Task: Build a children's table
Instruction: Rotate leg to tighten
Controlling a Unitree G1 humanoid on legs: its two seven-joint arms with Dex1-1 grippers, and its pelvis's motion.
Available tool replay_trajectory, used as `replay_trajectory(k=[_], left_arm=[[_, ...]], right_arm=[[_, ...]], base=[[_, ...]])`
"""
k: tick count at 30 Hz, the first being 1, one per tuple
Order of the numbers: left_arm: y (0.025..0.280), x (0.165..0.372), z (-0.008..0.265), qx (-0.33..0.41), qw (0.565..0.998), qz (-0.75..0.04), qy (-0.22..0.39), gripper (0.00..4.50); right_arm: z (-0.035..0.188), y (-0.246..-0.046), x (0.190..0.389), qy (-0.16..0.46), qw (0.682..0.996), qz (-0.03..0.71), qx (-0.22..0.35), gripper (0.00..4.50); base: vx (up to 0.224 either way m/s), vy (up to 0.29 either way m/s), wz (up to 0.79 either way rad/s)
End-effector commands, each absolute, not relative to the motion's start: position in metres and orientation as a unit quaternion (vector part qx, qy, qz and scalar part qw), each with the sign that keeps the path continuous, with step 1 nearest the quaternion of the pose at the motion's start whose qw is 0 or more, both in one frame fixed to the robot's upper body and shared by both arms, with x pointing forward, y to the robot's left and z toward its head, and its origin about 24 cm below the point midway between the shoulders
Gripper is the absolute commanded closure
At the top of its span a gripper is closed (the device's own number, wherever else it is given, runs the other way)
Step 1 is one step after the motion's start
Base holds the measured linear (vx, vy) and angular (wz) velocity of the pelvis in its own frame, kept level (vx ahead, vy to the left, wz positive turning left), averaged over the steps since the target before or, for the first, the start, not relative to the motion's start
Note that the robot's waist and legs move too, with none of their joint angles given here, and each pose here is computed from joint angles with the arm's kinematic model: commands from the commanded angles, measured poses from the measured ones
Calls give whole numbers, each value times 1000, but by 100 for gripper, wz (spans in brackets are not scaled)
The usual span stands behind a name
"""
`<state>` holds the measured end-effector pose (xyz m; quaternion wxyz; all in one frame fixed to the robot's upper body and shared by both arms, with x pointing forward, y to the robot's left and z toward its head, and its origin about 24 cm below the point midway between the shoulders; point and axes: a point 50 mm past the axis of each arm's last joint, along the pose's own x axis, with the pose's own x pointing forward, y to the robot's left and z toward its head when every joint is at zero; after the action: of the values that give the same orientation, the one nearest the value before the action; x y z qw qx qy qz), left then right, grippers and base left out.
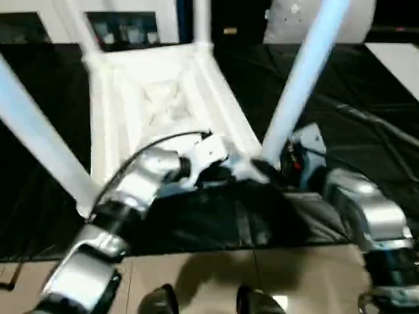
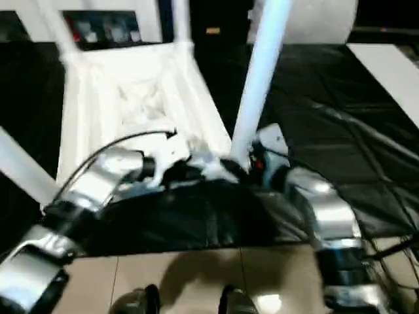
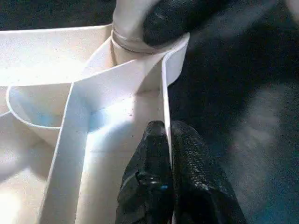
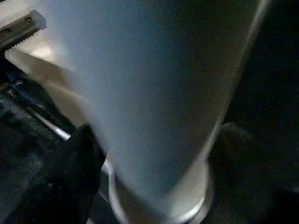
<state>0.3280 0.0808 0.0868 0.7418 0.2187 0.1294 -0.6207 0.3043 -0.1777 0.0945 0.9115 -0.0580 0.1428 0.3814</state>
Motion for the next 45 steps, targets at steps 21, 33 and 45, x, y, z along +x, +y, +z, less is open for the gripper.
replay_trajectory(k=[21, 33, 45], left_arm=[[97, 308, 85, 260, 620, -727, 137, 450], [98, 309, 84, 259, 622, -726, 136, 450], [80, 321, 84, 204, 711, -657, 143, 450]], right_arm=[[101, -198, 276, 158, 764, 620, -85, 92], [97, -198, 274, 162, 751, 637, -68, 188], [89, -175, 278, 163, 811, 562, -16, 252]], base=[[2, 0, 0], [0, 0, 0], [0, 0, 0]])
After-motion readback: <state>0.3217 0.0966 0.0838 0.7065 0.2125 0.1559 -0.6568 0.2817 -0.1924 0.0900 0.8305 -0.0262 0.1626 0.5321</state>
